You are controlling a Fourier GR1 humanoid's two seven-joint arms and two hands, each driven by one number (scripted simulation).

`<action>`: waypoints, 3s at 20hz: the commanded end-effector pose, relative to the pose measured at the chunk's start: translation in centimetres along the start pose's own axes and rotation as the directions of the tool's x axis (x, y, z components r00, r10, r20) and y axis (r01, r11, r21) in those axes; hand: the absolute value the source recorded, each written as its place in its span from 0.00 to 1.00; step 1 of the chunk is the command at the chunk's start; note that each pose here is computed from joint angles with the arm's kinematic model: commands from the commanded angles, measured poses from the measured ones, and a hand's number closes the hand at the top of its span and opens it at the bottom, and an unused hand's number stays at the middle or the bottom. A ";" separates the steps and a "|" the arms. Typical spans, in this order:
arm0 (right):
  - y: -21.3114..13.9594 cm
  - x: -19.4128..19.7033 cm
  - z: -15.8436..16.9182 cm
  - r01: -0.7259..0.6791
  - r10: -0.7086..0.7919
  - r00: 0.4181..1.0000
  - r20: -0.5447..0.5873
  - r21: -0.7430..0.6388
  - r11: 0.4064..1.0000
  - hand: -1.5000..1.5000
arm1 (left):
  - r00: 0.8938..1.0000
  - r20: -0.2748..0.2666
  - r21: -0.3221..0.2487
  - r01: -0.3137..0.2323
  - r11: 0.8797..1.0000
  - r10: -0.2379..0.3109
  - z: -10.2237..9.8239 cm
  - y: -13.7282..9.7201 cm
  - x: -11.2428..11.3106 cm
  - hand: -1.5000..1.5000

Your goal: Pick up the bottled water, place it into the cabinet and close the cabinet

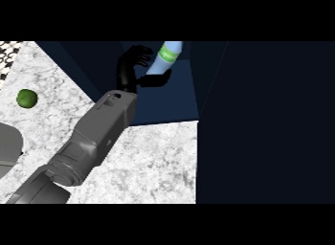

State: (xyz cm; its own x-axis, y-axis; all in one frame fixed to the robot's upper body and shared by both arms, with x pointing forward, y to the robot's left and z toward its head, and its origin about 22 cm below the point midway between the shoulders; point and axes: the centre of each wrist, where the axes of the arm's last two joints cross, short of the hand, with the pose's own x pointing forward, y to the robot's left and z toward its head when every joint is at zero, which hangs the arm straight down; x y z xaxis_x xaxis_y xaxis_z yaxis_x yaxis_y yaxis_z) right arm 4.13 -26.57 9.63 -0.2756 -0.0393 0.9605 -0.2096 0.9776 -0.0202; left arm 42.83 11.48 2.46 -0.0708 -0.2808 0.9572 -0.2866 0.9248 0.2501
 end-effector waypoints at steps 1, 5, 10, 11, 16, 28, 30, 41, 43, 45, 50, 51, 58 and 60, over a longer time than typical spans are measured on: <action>0.6 1.1 -0.5 0.041 -0.041 0.998 0.044 0.010 0.999 0.00 | 0.995 0.069 0.052 0.069 0.996 -0.072 -0.6 0.0 0.8 0.00; 0.0 0.6 -0.1 0.065 -0.065 0.997 0.035 0.007 0.998 0.00 | 0.989 0.088 0.054 0.112 0.992 -0.117 -1.3 1.0 0.8 0.00; 0.3 0.5 -0.1 0.063 -0.064 0.997 0.035 0.033 0.997 0.00 | 0.996 0.081 0.023 0.027 0.999 -0.029 -1.5 0.8 1.4 0.00; 0.9 1.8 -0.5 0.057 -0.058 0.998 0.033 0.031 0.998 0.00 | 0.993 0.105 -0.030 0.064 0.997 -0.061 -1.6 -0.3 2.8 0.00; 1.0 1.3 0.3 0.093 -0.094 0.995 0.018 0.047 0.995 0.00 | 0.969 0.190 -0.105 -0.141 0.984 0.159 -1.5 -0.4 3.2 0.00; 1.5 3.1 0.1 0.081 -0.081 0.997 0.011 0.022 0.996 0.00 | 0.934 0.184 -0.200 -0.269 0.942 0.306 -0.1 -2.3 3.4 0.00; 1.5 3.1 0.0 0.081 -0.081 0.997 0.011 -0.008 0.997 0.00 | 0.924 0.189 -0.253 -0.281 0.926 0.332 -0.4 -2.8 5.1 0.00; 2.2 1.9 -0.9 0.079 -0.078 0.997 0.022 -0.023 0.997 0.00 | 0.857 0.096 -0.380 -0.439 0.814 0.506 4.5 -2.0 0.4 0.00; 1.4 0.9 -0.8 0.071 -0.071 0.997 0.000 0.003 0.997 0.00 | 0.833 0.061 -0.423 -0.477 0.770 0.550 6.9 -2.1 -0.6 0.00; 2.2 2.1 -0.8 0.075 -0.075 0.997 -0.009 -0.008 0.997 0.00 | 0.811 0.053 -0.456 -0.500 0.736 0.583 7.8 -2.4 0.3 0.00; 2.7 3.2 -1.1 0.053 -0.053 0.999 0.006 -0.028 0.998 0.00 | 0.768 0.063 -0.499 -0.528 0.687 0.637 10.7 -1.7 0.8 0.00; 2.9 2.7 -1.2 0.072 -0.072 0.997 -0.004 -0.025 0.997 0.00 | 0.755 0.066 -0.513 -0.535 0.671 0.652 12.3 -2.0 -0.2 0.00; 2.5 3.1 -1.0 0.031 -0.028 0.999 -0.026 0.139 0.990 0.00 | 0.745 0.010 -0.547 -0.554 0.627 0.667 16.2 2.1 -0.1 1.00; 2.5 2.7 -0.3 0.009 0.001 0.999 -0.046 0.215 0.977 1.00 | 0.755 -0.025 -0.534 -0.564 0.630 0.656 17.3 2.9 0.1 1.00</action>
State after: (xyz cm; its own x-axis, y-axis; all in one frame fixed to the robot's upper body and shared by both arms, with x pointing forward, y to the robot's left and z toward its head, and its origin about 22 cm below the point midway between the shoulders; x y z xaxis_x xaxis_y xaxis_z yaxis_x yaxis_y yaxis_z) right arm 3.81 -24.24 10.16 -0.2065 -0.0897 0.9743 -0.3300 0.9438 0.0169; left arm 28.48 8.97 0.64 -0.2563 0.3868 0.8858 0.3572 0.8895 -0.2850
